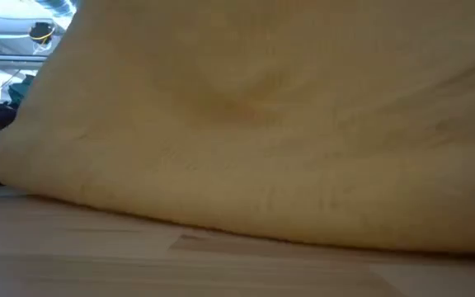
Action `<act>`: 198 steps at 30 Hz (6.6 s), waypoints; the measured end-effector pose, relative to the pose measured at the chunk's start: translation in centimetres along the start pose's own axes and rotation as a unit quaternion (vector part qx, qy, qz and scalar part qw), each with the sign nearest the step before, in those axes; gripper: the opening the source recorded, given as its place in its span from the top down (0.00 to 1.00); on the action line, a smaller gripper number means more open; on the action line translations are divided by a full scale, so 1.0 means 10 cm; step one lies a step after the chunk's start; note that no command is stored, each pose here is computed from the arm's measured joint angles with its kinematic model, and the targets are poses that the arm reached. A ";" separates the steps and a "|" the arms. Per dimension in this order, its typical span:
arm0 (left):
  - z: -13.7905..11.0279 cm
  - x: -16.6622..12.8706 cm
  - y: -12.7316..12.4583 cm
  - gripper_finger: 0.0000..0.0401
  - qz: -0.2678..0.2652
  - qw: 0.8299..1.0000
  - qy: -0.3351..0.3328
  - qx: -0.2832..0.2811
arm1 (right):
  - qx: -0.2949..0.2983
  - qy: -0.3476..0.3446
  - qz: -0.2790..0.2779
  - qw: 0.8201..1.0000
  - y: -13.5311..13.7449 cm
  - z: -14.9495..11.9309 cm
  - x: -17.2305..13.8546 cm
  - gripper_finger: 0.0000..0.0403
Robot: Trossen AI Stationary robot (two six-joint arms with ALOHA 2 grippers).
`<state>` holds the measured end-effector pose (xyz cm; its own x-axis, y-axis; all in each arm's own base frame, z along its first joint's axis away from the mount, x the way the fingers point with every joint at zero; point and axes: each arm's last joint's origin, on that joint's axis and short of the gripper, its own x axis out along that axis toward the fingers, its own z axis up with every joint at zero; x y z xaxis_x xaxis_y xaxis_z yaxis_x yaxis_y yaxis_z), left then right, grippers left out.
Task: Fold towel
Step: Fold the yellow towel
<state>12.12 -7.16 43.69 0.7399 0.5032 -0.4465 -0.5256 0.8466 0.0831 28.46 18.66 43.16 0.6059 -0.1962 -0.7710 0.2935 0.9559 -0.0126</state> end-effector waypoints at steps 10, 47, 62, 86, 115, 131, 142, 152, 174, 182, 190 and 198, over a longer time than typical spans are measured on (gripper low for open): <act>0.08 0.14 0.18 1.00 0.067 0.997 0.009 0.042 | -0.014 0.006 -0.043 0.999 -0.34 0.27 0.23 0.99; 0.29 0.52 0.24 1.00 0.144 0.977 0.040 0.152 | -0.009 -0.021 -0.002 1.000 -0.82 0.27 -0.27 0.99; 0.44 0.73 0.20 1.00 0.039 0.984 0.052 0.165 | 0.012 -0.079 0.017 0.997 -1.20 0.17 -0.77 0.99; 0.42 0.81 0.19 1.00 0.011 0.978 0.081 0.191 | 0.013 -0.007 0.026 1.000 -1.25 -0.69 0.09 0.99; 0.57 1.71 0.70 1.00 0.033 0.965 0.151 0.210 | 0.030 0.023 -0.079 0.996 -1.57 -0.97 -0.06 0.99; 0.57 1.75 0.87 1.00 -0.065 0.975 0.150 0.151 | 0.141 -0.103 -0.054 0.983 -1.84 -1.25 -0.13 0.99; 0.38 1.83 0.80 1.00 -0.159 0.961 0.170 0.146 | 0.197 -0.183 0.100 0.958 -1.82 -1.47 0.10 0.99; -0.34 1.84 0.76 1.00 -0.180 0.929 0.290 0.144 | 0.167 -0.123 0.120 0.971 -1.70 -1.47 0.24 0.99; -1.27 1.79 0.73 1.00 -0.218 0.888 0.388 0.112 | 0.111 0.058 0.212 0.969 -1.04 -1.37 1.01 0.99; -1.30 1.79 0.72 0.99 -0.199 0.890 0.404 0.069 | 0.149 0.061 0.199 0.967 -1.05 -1.37 1.02 0.94; -1.31 1.79 0.73 0.80 -0.190 0.891 0.407 0.067 | 0.210 0.098 0.213 0.949 -1.03 -1.39 1.02 0.79; -1.23 1.88 0.71 0.67 -0.185 0.915 0.356 0.035 | 0.213 0.093 0.218 0.948 -1.02 -1.37 1.02 0.71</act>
<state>17.15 6.14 24.93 0.3879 -0.0397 -0.9209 -0.2485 0.9576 -0.1459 21.51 9.92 26.66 0.6085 0.2773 -0.7435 0.3419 0.7539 0.5610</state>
